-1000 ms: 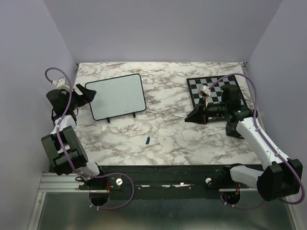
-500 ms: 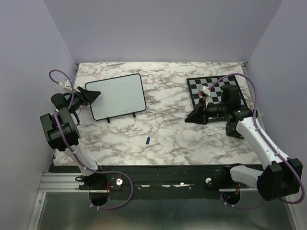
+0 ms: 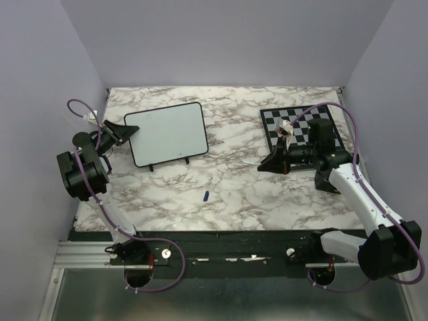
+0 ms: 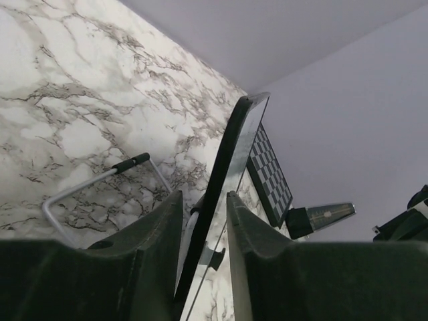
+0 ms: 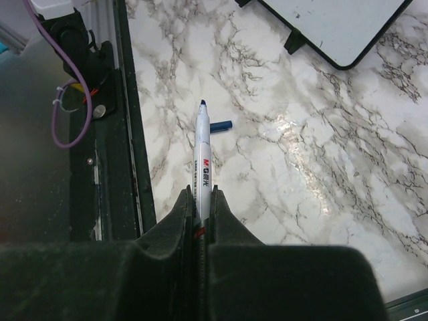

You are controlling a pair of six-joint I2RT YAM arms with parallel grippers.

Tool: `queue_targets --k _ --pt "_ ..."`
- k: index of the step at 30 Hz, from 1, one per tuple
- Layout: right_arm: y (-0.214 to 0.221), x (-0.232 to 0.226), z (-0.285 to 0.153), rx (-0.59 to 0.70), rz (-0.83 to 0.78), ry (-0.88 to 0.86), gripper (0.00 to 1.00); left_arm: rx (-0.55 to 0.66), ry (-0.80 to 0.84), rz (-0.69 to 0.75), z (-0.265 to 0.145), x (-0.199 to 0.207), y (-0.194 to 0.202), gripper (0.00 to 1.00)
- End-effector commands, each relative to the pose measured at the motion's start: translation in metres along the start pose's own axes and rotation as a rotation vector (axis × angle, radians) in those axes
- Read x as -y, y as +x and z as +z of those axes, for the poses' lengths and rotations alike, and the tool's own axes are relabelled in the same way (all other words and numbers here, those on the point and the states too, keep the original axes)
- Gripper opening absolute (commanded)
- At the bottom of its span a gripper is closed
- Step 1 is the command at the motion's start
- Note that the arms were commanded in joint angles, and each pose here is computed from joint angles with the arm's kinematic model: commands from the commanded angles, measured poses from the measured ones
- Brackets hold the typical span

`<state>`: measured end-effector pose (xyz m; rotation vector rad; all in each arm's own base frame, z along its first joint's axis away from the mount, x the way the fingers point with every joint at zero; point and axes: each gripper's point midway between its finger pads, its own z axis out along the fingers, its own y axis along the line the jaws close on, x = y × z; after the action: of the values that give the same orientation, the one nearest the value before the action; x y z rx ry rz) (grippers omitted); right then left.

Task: Write a sentence on the whiteboard
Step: Pick up the whiteboard from the whiteboard stand.

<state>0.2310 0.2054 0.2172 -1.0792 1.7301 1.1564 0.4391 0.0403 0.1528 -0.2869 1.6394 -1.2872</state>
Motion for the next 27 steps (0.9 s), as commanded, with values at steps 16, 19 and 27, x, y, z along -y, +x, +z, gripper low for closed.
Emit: queue_targets --k 16,19,27 --pt "-0.006 -0.005 -0.001 0.008 -0.021 -0.02 0.01 0.053 0.249 0.385 0.012 0.099 -0.032 0.0" --pt "-0.007 -0.005 -0.002 0.01 -0.023 -0.019 0.0 0.049 0.253 0.429 0.015 0.099 -0.024 0.0" --pt "-0.006 -0.005 -0.002 0.009 -0.019 -0.021 0.01 0.091 0.307 0.545 0.026 0.134 -0.025 0.0"
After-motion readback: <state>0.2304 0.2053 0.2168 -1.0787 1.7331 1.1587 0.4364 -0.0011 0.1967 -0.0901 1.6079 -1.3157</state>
